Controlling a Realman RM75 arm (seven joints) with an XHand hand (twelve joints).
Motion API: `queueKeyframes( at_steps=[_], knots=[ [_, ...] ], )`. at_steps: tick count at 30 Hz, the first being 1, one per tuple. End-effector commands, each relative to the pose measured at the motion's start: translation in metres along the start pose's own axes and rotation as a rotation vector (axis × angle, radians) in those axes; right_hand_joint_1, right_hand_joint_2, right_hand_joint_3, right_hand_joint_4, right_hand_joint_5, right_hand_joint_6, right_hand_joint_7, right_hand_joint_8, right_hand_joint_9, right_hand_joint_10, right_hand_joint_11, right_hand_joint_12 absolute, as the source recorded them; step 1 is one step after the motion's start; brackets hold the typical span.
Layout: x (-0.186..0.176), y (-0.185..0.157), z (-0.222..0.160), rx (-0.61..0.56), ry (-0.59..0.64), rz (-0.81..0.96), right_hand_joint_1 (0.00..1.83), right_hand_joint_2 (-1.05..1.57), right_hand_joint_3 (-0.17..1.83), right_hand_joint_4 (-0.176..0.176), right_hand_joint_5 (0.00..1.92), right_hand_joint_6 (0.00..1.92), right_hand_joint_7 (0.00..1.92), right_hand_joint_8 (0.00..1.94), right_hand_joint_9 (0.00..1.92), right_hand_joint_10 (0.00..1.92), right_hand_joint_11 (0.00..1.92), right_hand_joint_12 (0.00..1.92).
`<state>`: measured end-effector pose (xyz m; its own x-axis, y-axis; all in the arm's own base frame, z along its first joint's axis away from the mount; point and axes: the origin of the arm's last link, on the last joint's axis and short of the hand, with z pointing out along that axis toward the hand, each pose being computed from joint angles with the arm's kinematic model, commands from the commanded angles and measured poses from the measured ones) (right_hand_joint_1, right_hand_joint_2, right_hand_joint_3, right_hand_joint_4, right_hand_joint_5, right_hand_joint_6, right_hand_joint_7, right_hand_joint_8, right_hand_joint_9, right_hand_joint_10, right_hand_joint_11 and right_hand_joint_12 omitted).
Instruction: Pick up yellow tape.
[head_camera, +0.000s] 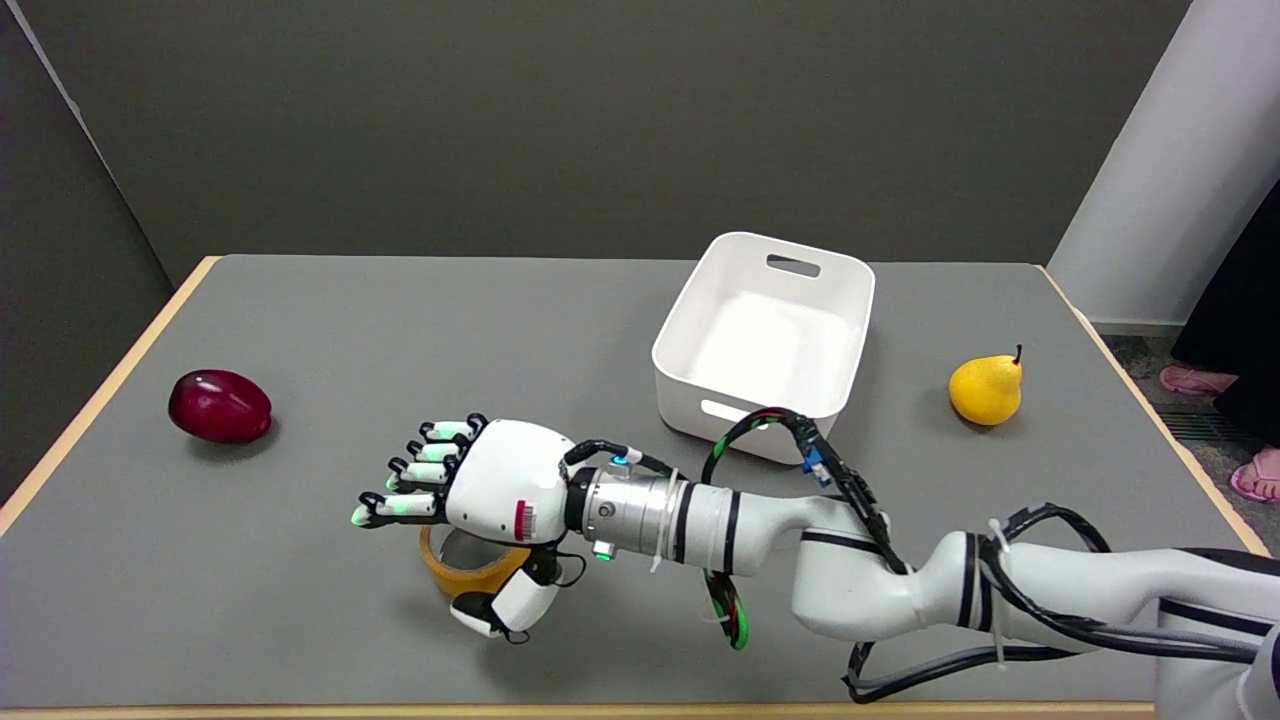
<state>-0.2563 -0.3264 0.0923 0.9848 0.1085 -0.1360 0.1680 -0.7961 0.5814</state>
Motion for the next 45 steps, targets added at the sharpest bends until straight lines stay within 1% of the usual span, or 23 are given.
queueKeyframes(
  at_steps=[1,11,16,26,28,29,30,31,33,37,39,41,43,45],
  knots=[
    [-0.016,0.004,0.022,-0.023,0.001,0.042,0.5,0.56,1.01,0.16,0.14,0.43,0.31,0.44,0.33,0.72,0.25,1.26],
    [-0.029,0.011,0.022,-0.046,-0.038,0.06,0.5,0.56,1.01,0.16,0.15,0.44,0.31,0.44,0.33,0.72,0.25,1.26],
    [-0.038,0.015,0.02,-0.06,-0.06,0.095,0.5,0.56,1.01,0.16,0.15,0.44,0.31,0.44,0.33,0.72,0.25,1.26],
    [-0.051,0.016,0.014,-0.073,-0.093,0.118,0.5,0.56,1.0,0.16,0.16,0.44,0.31,0.43,0.33,0.72,0.25,1.26],
    [-0.007,-0.061,0.03,0.12,0.048,0.289,0.5,0.56,1.0,0.16,0.16,0.44,0.31,0.43,0.33,0.72,0.25,1.26],
    [-0.056,0.018,0.01,-0.087,-0.103,0.127,0.5,0.56,1.0,0.16,0.16,0.44,0.31,0.43,0.33,0.72,0.25,1.26],
    [-0.059,0.024,0.007,-0.104,-0.115,0.121,0.5,0.56,1.0,0.16,0.16,0.44,0.31,0.43,0.33,0.72,0.25,1.26],
    [-0.056,0.018,0.009,-0.092,-0.1,0.137,0.5,0.57,1.0,0.16,0.16,0.44,0.31,0.43,0.33,0.72,0.25,1.26],
    [-0.056,0.018,0.008,-0.095,-0.096,0.14,0.5,0.57,0.99,0.161,0.17,0.43,0.32,0.41,0.33,0.72,0.25,1.25],
    [-0.055,0.019,0.007,-0.093,-0.081,0.139,0.53,0.58,0.98,0.17,0.22,0.5,0.37,0.46,0.36,0.76,0.27,1.28],
    [-0.054,0.019,0.007,-0.092,-0.073,0.139,0.68,0.62,0.97,0.175,0.32,0.74,0.47,0.65,0.46,0.94,0.39,1.41],
    [-0.053,0.019,0.007,-0.093,-0.069,0.141,0.76,0.64,0.97,0.176,0.35,0.83,0.52,0.75,0.51,1.01,0.44,1.48],
    [-0.052,0.019,0.007,-0.093,-0.063,0.141,0.84,0.69,0.95,0.176,0.41,1.04,0.59,0.93,0.6,1.16,0.52,1.55],
    [-0.053,0.02,0.007,-0.094,-0.062,0.142,0.89,0.71,0.95,0.176,0.44,1.15,0.63,1.01,0.64,1.22,0.57,1.59]
  ],
)
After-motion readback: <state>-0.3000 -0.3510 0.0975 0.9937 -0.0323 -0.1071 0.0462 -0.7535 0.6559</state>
